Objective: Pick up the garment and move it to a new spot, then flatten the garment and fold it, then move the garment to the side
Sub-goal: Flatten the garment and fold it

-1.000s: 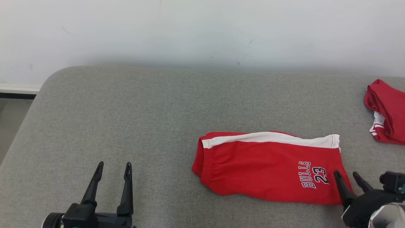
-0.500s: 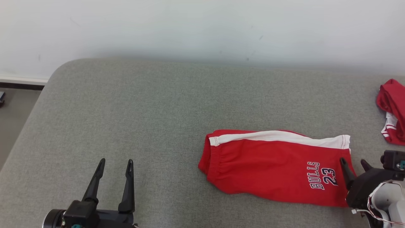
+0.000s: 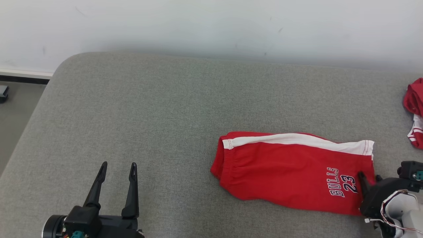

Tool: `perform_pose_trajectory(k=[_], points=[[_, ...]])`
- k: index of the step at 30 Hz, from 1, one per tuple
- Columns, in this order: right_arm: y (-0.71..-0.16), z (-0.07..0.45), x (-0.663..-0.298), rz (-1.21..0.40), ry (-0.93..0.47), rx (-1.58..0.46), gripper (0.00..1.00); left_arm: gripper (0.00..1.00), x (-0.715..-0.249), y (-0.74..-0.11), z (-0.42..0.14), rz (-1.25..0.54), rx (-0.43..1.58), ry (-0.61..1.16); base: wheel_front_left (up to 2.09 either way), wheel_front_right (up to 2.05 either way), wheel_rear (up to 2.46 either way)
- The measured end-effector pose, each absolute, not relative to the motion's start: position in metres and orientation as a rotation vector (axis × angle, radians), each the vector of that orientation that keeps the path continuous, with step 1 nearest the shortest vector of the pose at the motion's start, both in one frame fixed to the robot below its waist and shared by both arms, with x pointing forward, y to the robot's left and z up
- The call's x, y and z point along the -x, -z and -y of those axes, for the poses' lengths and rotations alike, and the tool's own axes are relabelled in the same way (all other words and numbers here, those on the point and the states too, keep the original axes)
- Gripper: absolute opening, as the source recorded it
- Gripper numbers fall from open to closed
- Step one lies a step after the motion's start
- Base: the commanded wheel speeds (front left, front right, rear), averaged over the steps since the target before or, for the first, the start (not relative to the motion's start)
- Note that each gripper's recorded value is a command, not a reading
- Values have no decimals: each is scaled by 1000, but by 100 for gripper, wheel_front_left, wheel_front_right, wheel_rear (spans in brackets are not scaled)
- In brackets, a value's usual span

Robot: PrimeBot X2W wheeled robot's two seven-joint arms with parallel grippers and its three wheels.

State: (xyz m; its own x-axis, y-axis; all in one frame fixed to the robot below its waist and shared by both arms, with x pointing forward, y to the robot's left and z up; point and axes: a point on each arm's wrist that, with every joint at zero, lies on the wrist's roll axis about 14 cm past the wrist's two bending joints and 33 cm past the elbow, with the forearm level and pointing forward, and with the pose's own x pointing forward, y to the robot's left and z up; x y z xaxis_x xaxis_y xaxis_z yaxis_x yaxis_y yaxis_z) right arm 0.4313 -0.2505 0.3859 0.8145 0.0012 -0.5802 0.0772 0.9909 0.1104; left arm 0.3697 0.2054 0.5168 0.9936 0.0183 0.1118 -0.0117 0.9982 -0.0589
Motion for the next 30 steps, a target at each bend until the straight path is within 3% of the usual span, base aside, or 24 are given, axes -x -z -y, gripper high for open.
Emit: perform_pose_trajectory(k=[6, 13, 18, 23, 30], points=[[-393, 261, -430, -599, 55, -138, 0, 100, -368, -520, -204, 123, 60, -9, 0, 0, 0], [-427, 323, -428, -511, 176, -94, 0, 100, -361, -526, -203, 140, 61, -6, 0, 0, 0], [-447, 338, -425, -465, 197, -60, 0, 100, -359, -527, -199, 146, 66, 7, 0, 0, 0], [-464, 314, -432, -415, 123, -52, 0, 100, -361, -527, -191, 147, 72, 27, 0, 0, 0], [-484, 229, -440, -363, -90, -109, 0, 100, -364, -528, -181, 148, 77, 59, 0, 0, 0]])
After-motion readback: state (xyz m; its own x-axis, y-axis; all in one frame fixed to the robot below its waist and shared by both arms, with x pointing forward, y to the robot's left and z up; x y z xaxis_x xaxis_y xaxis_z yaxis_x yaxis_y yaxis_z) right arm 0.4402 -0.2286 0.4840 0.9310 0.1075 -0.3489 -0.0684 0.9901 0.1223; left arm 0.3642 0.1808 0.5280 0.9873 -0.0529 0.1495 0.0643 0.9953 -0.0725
